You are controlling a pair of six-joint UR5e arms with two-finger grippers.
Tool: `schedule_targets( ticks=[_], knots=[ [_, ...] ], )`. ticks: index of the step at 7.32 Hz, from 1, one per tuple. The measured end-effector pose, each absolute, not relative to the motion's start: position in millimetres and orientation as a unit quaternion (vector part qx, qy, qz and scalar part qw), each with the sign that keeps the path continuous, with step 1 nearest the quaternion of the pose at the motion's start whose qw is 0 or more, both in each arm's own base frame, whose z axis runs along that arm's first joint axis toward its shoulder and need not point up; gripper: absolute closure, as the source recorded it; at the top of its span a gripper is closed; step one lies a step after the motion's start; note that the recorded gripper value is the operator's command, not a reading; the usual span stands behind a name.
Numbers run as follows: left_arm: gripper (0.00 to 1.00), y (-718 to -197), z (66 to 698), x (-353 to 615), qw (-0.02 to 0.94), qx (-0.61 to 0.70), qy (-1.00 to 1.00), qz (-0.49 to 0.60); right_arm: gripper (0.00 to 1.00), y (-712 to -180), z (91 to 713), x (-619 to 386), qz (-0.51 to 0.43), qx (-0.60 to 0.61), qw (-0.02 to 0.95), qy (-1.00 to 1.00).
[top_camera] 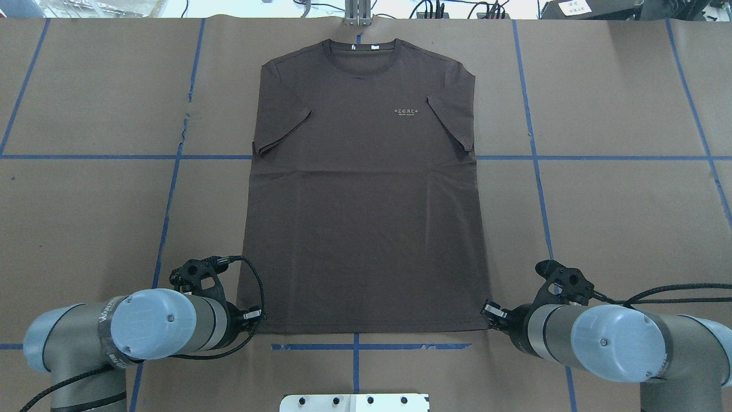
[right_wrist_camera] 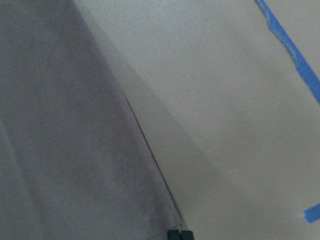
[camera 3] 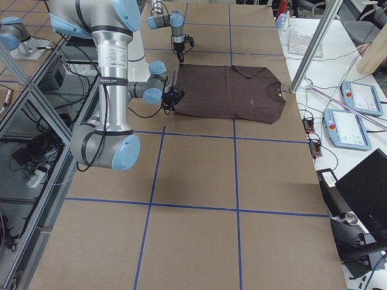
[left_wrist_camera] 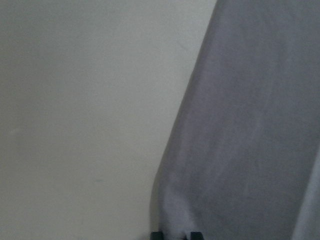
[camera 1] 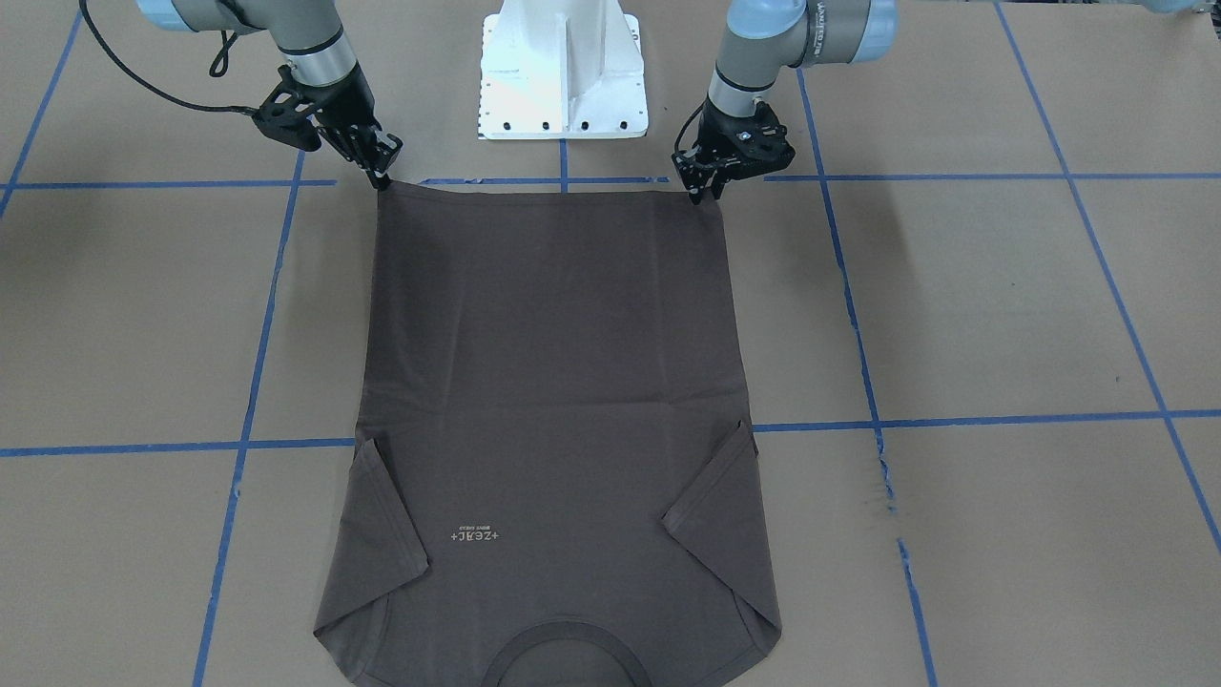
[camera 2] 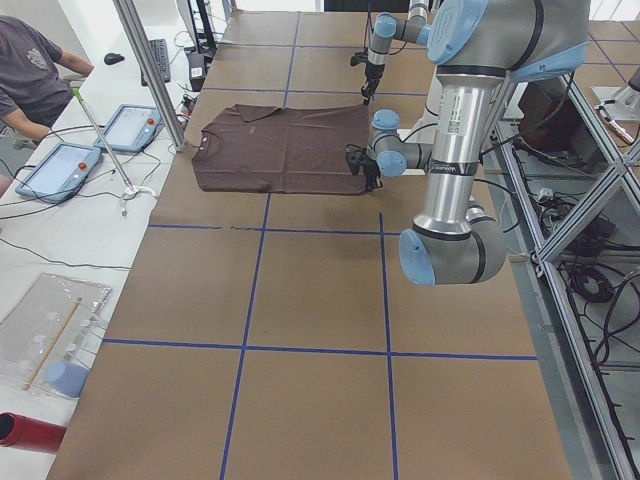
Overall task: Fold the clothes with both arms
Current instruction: 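Grasp the shirt hem corners with both grippers, then lift the hem with both grippers and fold it toward the collar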
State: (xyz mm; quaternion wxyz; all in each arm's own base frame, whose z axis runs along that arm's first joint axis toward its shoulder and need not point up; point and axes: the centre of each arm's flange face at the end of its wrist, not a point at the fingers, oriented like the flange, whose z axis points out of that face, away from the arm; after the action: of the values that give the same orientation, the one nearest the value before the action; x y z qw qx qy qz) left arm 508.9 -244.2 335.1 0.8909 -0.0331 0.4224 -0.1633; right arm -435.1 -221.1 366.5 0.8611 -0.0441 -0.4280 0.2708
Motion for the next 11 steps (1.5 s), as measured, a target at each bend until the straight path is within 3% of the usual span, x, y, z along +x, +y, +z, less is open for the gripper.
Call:
schedule_targets(
  ticks=[4, 7, 9, 11],
  knots=[
    [1.00, -233.1, 299.7, 486.2, 0.877, -0.055, 0.454, -0.146, 1.00, -214.6, 359.0, -421.0, 0.265, -0.050, 0.859, -0.434],
    [1.00, -197.5, 268.0, 448.6, 0.860, -0.112, 0.481, -0.133, 1.00, -176.3, 332.3, -364.1, 0.224, -0.101, 0.860, -0.447],
    [1.00, -191.5, 240.3, 424.0, 0.842, -0.128, 0.503, -0.147, 1.00, -189.0, 318.8, -344.4, 0.237, -0.104, 0.850, -0.460],
    [1.00, -225.4, 230.0, 422.0, 0.836, -0.107, 0.507, -0.179, 1.00, -227.8, 307.6, -340.5, 0.271, -0.081, 0.831, -0.479]
  ],
)
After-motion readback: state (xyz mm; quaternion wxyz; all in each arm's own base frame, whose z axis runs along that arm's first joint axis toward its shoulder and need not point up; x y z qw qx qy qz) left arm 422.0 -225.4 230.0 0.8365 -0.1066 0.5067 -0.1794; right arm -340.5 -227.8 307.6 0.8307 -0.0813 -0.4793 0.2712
